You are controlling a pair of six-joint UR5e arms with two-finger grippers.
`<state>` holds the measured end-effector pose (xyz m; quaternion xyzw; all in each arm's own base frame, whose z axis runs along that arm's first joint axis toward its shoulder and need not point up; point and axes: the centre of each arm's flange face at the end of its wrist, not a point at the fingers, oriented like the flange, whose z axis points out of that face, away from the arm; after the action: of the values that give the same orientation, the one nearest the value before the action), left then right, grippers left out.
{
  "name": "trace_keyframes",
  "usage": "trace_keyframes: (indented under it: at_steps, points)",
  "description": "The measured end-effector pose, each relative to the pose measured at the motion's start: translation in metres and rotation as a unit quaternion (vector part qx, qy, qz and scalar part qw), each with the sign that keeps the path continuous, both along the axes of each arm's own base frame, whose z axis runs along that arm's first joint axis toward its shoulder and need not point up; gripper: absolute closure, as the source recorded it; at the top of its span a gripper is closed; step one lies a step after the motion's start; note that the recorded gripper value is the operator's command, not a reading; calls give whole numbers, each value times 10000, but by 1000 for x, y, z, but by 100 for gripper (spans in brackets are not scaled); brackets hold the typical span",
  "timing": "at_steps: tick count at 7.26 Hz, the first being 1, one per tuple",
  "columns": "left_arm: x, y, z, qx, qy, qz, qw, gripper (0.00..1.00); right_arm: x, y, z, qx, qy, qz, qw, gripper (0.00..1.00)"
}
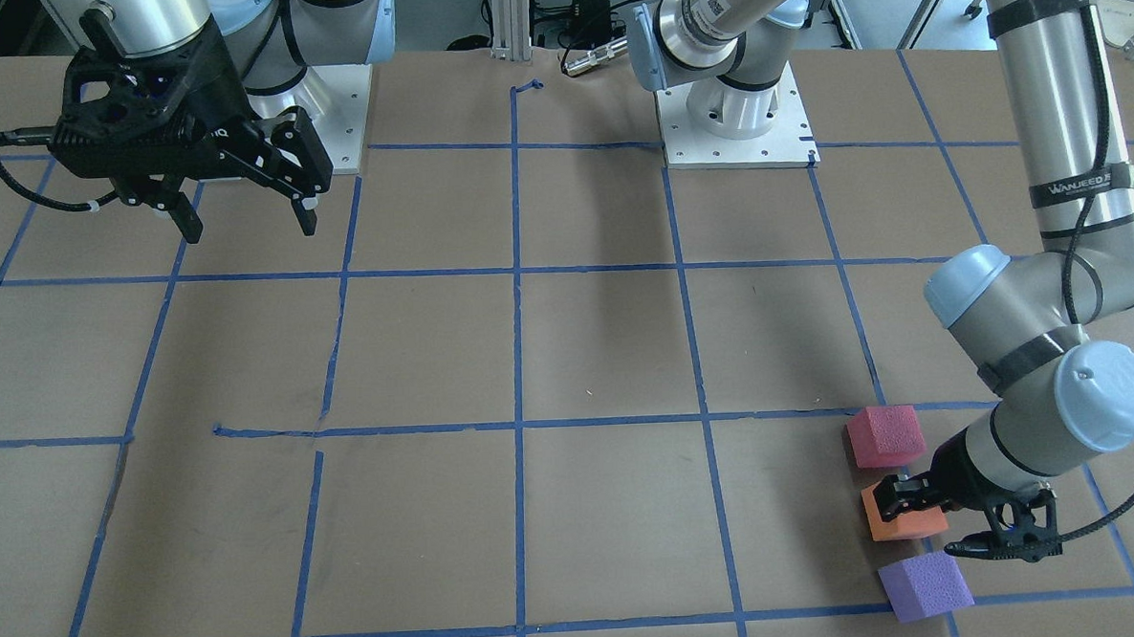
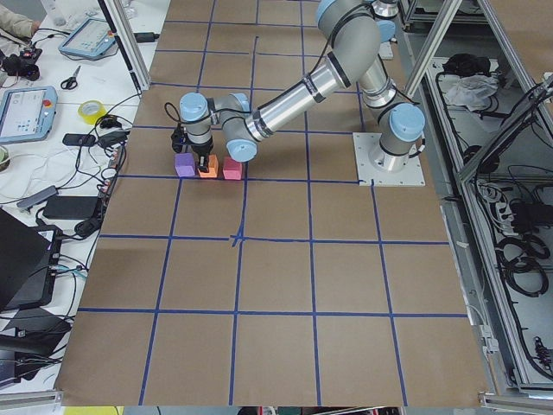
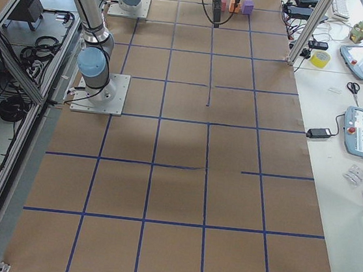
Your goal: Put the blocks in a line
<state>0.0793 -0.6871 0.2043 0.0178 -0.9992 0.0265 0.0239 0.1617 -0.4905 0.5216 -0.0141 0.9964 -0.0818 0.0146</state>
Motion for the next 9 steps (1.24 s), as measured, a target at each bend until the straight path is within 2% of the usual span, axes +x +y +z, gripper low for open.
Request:
trace_keyframes:
  at_steps: [1,3,4,6,9]
  points:
    - [0,0,0,-11,-5,1,10000,31,0,0,0,0,1,0,10000,0]
    - [1,-2,1,-104,-63,-51,9999,6,0,0,0,-5,4,-2,10000,0]
    - [2,-2,3,-131,-75,-41,9999,0,0,1,1,-7,1,-3,10000,0]
    - [-4,0,23,-142,-87,-31,9999,0,0,1,0,-4,-1,-4,10000,0]
    - [-74,27,125,84,-208,-255,9994,0,1,1,-1,6,-4,-1,10000,0]
